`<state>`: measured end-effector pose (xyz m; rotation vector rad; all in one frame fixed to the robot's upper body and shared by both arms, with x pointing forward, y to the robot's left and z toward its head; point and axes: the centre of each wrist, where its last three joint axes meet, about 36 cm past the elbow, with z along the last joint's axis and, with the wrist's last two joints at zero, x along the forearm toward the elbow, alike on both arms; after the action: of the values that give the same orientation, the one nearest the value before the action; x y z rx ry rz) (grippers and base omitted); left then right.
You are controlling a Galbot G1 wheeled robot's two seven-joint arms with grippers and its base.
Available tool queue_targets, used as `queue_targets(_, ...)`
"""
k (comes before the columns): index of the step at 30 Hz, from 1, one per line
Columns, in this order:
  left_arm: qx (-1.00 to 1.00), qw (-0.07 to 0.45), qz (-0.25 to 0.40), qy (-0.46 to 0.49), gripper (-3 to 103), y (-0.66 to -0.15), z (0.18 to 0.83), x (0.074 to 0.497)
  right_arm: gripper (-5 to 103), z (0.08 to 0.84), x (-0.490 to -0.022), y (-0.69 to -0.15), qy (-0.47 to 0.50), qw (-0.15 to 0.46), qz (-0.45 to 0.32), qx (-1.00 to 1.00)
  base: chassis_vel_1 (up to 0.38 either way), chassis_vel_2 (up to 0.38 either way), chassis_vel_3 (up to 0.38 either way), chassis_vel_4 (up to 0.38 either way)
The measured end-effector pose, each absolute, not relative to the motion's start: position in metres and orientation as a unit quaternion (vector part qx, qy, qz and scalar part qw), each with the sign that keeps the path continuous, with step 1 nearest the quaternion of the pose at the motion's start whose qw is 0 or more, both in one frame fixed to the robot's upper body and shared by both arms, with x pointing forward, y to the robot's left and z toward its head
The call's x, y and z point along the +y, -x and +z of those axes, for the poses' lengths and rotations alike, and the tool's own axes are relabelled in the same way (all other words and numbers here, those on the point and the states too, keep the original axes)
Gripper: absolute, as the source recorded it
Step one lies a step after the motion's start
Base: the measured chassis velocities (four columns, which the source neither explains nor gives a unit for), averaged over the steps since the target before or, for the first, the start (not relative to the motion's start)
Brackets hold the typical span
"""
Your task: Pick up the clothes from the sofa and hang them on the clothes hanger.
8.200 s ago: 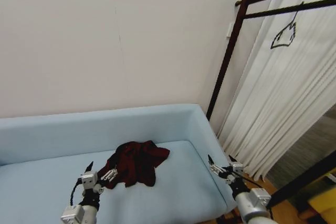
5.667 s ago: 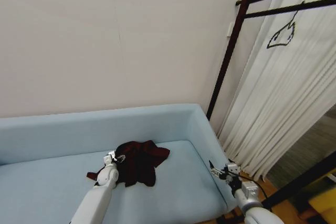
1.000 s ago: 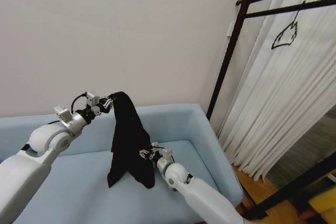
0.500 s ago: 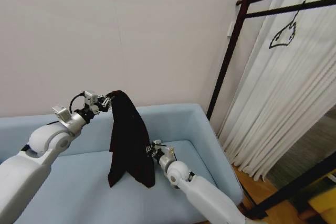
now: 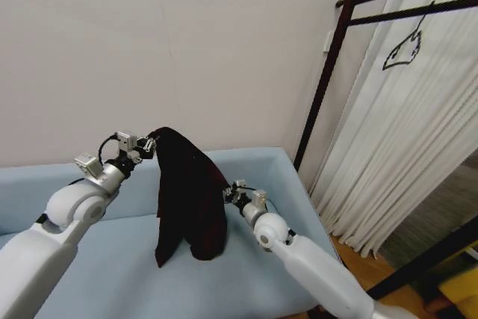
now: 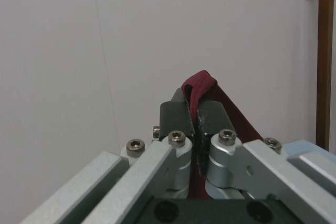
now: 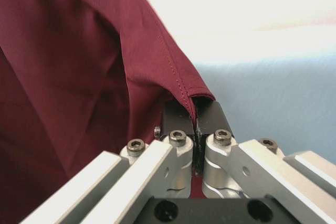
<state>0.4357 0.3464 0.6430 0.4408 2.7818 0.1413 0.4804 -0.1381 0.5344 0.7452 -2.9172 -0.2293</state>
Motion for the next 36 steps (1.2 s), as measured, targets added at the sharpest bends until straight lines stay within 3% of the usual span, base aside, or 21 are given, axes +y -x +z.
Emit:
queue_targets(6, 0.972, 0.191, 0.021, -0.132, 2, -0.416, 0.649, 0.328, 0, 0.594, -0.171, -0.484, -0.247, 0.022, -0.037, -0.968, 0.000, 0.000, 0.000, 0.000)
queue_targets(10, 0.968, 0.224, 0.001, -0.114, 2, -0.401, 0.673, 0.315, 0, 0.672, -0.199, -0.490, -0.252, -0.032, 0.009, -0.967, 0.000, 0.000, 0.000, 0.000)
queue_targets(18, 0.964, 0.249, 0.015, -0.095, 2, -0.377, 0.704, 0.307, 0, 0.758, -0.230, -0.489, -0.295, -0.040, 0.076, -0.952, 0.000, 0.000, 0.000, 0.000)
queue_targets(22, 0.966, 0.240, 0.035, -0.092, 2, -0.357, 0.710, 0.302, 0, 0.777, -0.238, -0.485, -0.310, -0.025, 0.091, -0.946, 0.000, 0.000, 0.000, 0.000)
queue_targets(26, 0.977, 0.188, 0.064, -0.082, 2, -0.327, 0.718, 0.301, 0, 0.783, -0.247, -0.482, -0.319, -0.006, 0.103, -0.942, 0.000, 0.000, 0.000, 0.000)
queue_targets(36, 0.980, 0.176, 0.043, -0.086, 2, -0.320, 0.718, 0.301, 0, 0.784, -0.248, -0.487, -0.300, -0.014, 0.110, -0.948, 0.000, 0.000, 0.000, 0.000)
